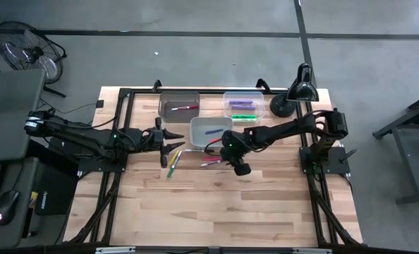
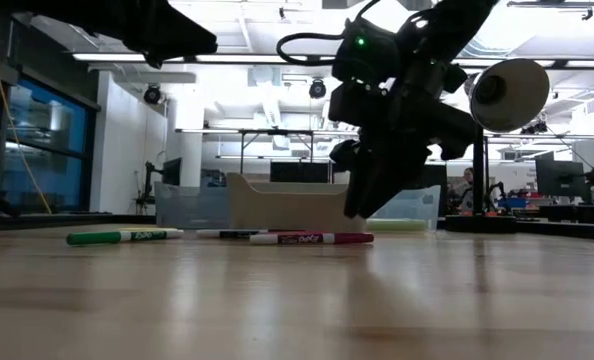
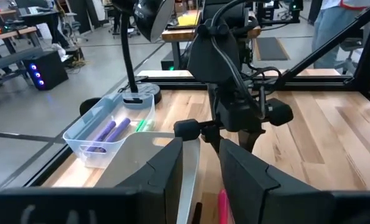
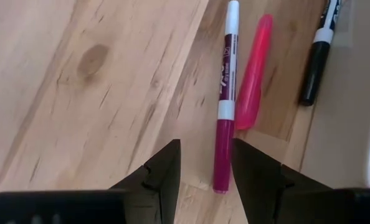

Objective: Pick & Place Markers
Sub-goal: Put the dark red marker into the black bin

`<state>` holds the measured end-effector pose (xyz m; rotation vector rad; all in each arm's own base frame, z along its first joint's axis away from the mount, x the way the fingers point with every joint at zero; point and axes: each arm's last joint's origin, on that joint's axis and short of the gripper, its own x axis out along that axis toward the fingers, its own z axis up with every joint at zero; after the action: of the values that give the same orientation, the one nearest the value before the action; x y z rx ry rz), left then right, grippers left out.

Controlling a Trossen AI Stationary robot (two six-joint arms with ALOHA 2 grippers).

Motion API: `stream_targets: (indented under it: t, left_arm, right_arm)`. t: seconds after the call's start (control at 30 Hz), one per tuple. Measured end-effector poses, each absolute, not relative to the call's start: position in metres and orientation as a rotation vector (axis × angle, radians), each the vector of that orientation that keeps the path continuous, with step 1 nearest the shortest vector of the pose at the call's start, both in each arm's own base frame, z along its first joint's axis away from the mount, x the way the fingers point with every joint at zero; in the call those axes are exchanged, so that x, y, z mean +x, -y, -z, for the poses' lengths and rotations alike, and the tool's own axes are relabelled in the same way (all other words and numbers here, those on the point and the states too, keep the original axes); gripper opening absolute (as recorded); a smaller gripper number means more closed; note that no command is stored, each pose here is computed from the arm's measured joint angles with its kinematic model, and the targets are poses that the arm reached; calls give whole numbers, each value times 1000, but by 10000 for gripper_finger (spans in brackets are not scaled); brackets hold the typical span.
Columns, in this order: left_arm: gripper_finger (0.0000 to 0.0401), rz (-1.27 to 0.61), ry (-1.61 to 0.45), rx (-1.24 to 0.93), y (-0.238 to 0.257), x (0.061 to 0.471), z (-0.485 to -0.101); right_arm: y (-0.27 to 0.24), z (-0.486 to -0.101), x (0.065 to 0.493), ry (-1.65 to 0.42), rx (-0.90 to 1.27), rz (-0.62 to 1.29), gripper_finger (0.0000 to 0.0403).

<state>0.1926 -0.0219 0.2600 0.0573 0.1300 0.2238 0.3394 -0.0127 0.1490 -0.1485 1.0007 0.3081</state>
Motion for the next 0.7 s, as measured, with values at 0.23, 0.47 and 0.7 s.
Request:
stream_targets:
  t: [0.23,0.47,0.7]
  left_arm:
    - [103,-224,-131,53,22,193,-260]
    - [103,-223,-132,51,22,193,-260]
    - [103,-223,-135,52,22,193,-259]
  right_arm:
    - [14,-147,340,-1022,-160,-204,129]
    - [1,-147,340,-1036,-210,-175,129]
    - [-10,-153,342,-1031,-242,-185,129]
